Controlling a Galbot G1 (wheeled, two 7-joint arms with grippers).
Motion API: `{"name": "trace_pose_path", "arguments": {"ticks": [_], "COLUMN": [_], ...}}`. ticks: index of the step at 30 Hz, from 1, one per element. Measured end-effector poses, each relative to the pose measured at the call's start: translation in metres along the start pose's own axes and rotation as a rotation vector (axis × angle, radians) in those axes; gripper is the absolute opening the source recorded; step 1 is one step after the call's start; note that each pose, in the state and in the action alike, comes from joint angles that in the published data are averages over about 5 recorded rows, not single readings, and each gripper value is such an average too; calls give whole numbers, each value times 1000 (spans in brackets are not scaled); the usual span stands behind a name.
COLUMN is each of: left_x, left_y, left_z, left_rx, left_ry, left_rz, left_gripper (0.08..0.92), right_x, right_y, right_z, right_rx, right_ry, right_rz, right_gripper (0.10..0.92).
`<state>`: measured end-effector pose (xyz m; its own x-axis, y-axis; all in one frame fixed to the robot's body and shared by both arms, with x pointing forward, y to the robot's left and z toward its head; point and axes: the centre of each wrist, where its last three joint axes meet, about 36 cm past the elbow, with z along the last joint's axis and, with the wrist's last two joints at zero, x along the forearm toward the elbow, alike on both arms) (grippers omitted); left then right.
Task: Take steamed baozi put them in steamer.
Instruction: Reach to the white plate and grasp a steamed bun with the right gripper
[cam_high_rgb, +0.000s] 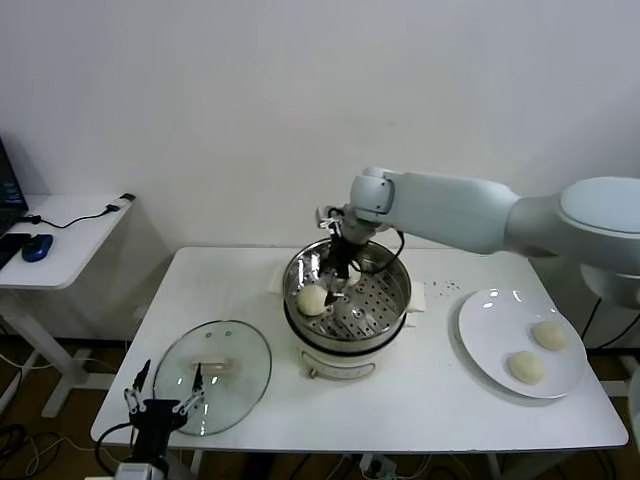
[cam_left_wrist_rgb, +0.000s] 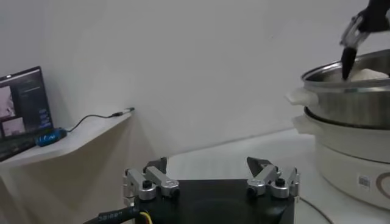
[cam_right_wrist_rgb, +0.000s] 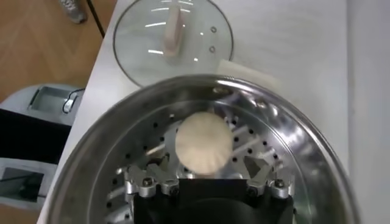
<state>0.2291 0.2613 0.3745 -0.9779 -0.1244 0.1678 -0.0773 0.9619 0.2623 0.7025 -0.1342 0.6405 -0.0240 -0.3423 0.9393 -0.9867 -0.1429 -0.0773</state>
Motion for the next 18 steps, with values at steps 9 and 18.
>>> {"name": "trace_pose_path", "arguments": {"ticks": [9,18], "left_x": [-1,-5], "left_y": [2,-3], "left_z": [-1,-6], "left_rx": [-9,-19], "left_ry": [2,-3], "left_rz": [-9,-8], "left_gripper": [823,823], "right_x": [63,78], "right_y": [27,80], "right_z": [95,220], "right_rx": [-33,-101], "right_ry": [23,119], "right_rz": [50,76], "right_gripper": [823,823]}}
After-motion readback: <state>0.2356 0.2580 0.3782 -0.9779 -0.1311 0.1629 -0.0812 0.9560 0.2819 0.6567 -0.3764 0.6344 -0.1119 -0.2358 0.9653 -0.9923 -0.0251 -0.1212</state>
